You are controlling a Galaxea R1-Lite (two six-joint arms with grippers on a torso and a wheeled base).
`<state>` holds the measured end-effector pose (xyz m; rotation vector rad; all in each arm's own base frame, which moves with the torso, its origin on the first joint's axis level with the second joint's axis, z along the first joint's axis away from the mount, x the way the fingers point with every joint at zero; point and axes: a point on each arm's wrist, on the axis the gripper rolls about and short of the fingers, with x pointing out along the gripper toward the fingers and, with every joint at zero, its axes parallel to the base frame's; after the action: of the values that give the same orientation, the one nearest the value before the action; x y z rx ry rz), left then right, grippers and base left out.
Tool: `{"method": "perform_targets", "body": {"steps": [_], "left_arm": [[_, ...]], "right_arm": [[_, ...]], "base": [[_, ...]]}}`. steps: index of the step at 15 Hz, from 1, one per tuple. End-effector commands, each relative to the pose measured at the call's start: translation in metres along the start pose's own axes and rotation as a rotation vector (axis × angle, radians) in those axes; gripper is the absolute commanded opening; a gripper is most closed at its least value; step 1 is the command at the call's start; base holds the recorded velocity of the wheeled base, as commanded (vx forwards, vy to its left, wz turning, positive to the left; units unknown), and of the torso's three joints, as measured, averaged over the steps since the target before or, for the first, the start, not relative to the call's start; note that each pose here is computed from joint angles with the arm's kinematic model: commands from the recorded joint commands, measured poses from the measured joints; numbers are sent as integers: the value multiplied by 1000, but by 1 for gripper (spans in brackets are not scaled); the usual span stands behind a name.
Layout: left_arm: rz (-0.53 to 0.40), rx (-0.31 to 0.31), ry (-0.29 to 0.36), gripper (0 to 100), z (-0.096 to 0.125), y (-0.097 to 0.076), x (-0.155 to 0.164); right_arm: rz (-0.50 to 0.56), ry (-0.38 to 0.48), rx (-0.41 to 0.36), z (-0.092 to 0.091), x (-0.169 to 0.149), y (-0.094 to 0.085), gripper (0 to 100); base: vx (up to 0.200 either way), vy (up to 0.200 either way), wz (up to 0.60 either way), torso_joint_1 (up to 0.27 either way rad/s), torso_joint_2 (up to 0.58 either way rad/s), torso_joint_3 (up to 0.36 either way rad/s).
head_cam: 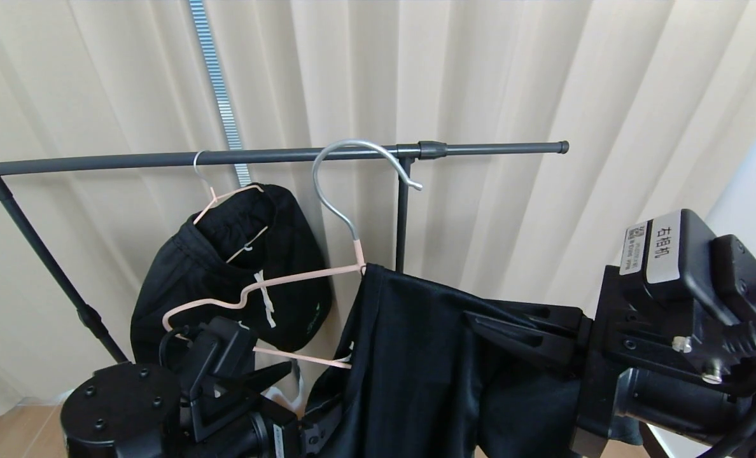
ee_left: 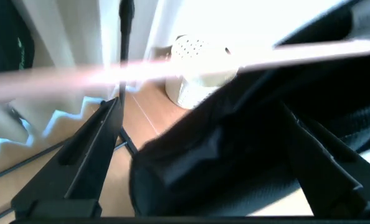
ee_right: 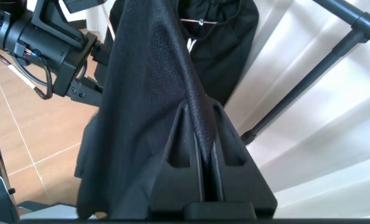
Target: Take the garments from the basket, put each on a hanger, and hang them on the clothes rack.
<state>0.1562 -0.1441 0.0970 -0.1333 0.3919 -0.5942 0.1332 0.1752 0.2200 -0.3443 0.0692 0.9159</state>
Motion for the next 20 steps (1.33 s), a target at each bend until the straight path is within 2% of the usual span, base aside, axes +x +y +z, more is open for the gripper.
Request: {"method": "perform_targets", "body": {"steps": [1,3,7,9,13,16,20], "left_arm": [[22,-13,-31,100,6,5,-2],[28,-14,-23,100,5,6,2],[39,7,50,100,-11,5,16],[52,21,52,100,-14,5,19],[22,35,59,100,-19,-1,18],[5,34,29,100,-15,-4,19],[61,53,48,100,-25,-2,30]], "right_arm": [[1,-3,1,0,-1,0,0],[3,-1,0,0,0,0,0],[1,-7,6,1,-1,0,0],[0,-13,22,3,-1,0,0],[0,-17,23,4,-1,0,0],[59,-19,44,5,1,13,0],[61,-23,44,6,0,13,0]], "base": [[0,0,0,0,0,0],[0,0,0,0,0,0],[0,0,0,0,0,0],[0,0,0,0,0,0],[0,0,0,0,0,0],[0,0,0,0,0,0],[0,0,0,0,0,0]]}}
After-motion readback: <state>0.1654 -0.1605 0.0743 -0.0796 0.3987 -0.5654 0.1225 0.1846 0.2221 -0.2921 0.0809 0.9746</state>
